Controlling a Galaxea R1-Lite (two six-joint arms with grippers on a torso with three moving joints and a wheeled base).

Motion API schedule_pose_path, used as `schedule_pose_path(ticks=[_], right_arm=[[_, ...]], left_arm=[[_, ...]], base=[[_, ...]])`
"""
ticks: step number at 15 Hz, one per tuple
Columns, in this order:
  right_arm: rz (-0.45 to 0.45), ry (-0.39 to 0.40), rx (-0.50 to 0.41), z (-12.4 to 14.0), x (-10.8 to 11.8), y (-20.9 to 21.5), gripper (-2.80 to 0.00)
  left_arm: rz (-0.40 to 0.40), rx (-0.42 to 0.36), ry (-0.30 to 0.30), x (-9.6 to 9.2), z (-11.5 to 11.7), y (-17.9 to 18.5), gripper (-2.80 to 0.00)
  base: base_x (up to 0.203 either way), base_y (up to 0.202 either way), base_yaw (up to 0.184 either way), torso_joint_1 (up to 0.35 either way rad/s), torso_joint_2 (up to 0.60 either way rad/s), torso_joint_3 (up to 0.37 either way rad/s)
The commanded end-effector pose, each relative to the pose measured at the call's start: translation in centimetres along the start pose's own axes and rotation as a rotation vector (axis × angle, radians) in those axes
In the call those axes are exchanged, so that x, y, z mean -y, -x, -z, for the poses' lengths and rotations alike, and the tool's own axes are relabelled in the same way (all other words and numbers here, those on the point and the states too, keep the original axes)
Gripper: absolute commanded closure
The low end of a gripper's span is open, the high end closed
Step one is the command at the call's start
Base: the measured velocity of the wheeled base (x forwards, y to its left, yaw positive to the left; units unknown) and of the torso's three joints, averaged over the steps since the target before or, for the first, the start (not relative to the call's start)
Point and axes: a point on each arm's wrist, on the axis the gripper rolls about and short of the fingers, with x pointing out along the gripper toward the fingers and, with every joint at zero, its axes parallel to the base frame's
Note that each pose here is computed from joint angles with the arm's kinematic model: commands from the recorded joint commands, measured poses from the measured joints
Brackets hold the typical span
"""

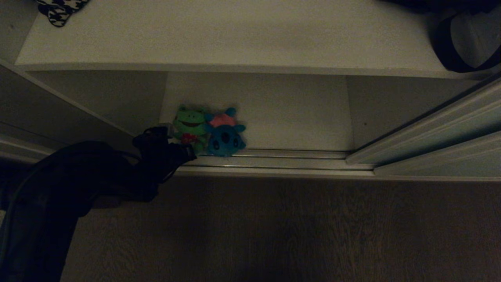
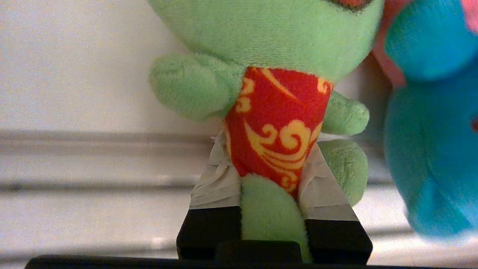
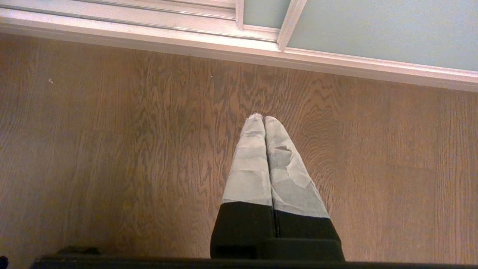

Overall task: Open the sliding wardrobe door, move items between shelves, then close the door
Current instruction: Place the green doll on the higher shelf

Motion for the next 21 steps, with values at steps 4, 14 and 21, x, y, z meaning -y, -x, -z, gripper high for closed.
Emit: schedule_pose_path(ticks=[4, 14, 21], right_arm=[[-0.001, 0.001, 0.0, 0.0, 0.0, 0.0, 0.0], [0.0, 0.001, 0.0, 0.0, 0.0, 0.0, 0.0], [-0.001, 0.0, 0.0, 0.0, 0.0, 0.0, 0.0]], left_arm=[[0.005, -0.077, 0.004, 1.8, -3.0, 5.6, 0.0], [-0.004, -0.401, -0.055, 4.8, -4.9, 24.5, 0.0], [-0.023, -0.329, -0.057, 6.7, -7.9, 37.3, 0.0]], base=[[0.0, 0.0, 0.0, 0.0, 0.0, 0.0], [0.0, 0.0, 0.0, 0.0, 0.0, 0.0], [0.0, 0.0, 0.0, 0.0, 0.0, 0.0]])
